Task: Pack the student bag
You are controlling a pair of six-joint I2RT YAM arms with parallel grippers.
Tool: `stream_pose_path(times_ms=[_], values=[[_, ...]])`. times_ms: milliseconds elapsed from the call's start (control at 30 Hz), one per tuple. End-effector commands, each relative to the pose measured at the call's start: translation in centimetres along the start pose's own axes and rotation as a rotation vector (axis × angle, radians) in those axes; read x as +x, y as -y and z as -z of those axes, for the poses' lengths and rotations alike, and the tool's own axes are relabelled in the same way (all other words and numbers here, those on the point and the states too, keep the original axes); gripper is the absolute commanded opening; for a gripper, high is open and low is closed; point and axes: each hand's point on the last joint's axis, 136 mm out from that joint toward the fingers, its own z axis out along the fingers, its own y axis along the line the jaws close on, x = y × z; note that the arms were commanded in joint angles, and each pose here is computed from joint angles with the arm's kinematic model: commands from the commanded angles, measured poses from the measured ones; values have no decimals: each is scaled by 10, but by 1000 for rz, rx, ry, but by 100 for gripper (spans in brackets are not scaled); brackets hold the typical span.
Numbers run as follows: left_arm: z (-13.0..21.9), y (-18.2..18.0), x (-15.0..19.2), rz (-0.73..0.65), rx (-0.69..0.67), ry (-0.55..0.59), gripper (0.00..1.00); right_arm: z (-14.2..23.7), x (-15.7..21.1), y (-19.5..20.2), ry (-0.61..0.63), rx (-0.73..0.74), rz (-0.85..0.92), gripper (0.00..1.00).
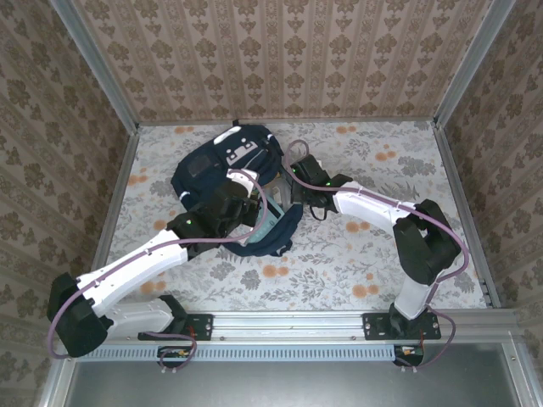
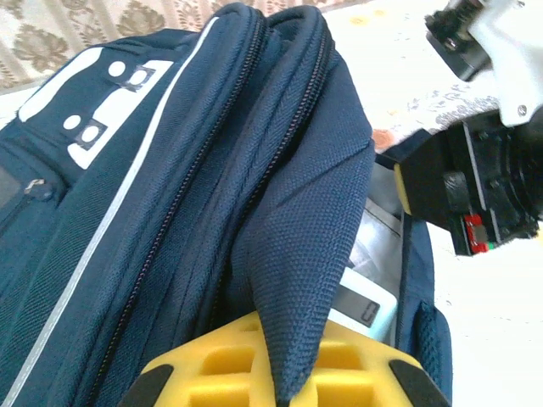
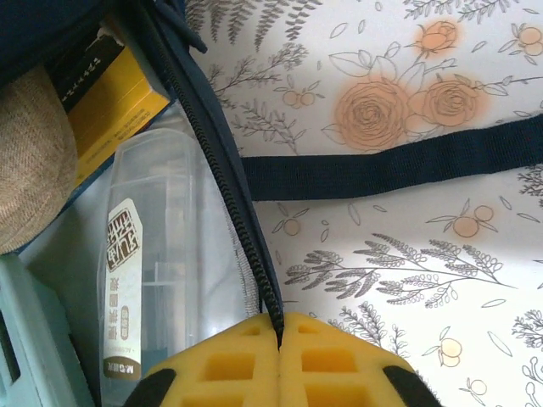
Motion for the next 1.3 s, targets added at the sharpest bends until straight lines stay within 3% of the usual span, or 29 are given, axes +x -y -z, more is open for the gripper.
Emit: stream_pose_path(times_ms=[0, 67, 167, 233, 367, 500, 833, 1067, 1267], values=[[5, 17, -31, -11, 58, 76, 0, 20, -8, 8, 50, -16, 9, 23], [1, 19, -28, -17, 61, 63, 4, 26, 0, 10, 57, -46, 3, 33], [-1, 20, -27, -26, 62, 53, 22, 39, 10, 14, 79, -81, -3, 46], [-1, 18, -25, -27, 57, 49, 25, 48, 19, 15, 93, -111, 1, 50], [6, 7, -26, 11, 41, 46, 46, 70, 37, 9, 140, -184, 34, 61], [22, -11, -8, 101, 15, 48, 47, 84, 45, 5, 166, -233, 65, 65], [60, -79, 106, 329, -141, 65, 48, 105, 52, -17, 182, -353, 95, 68], [53, -106, 159, 410, -223, 41, 45, 112, 54, -22, 186, -384, 97, 68], [36, -105, 173, 464, -208, -35, 43, 109, 59, -30, 164, -416, 100, 69]])
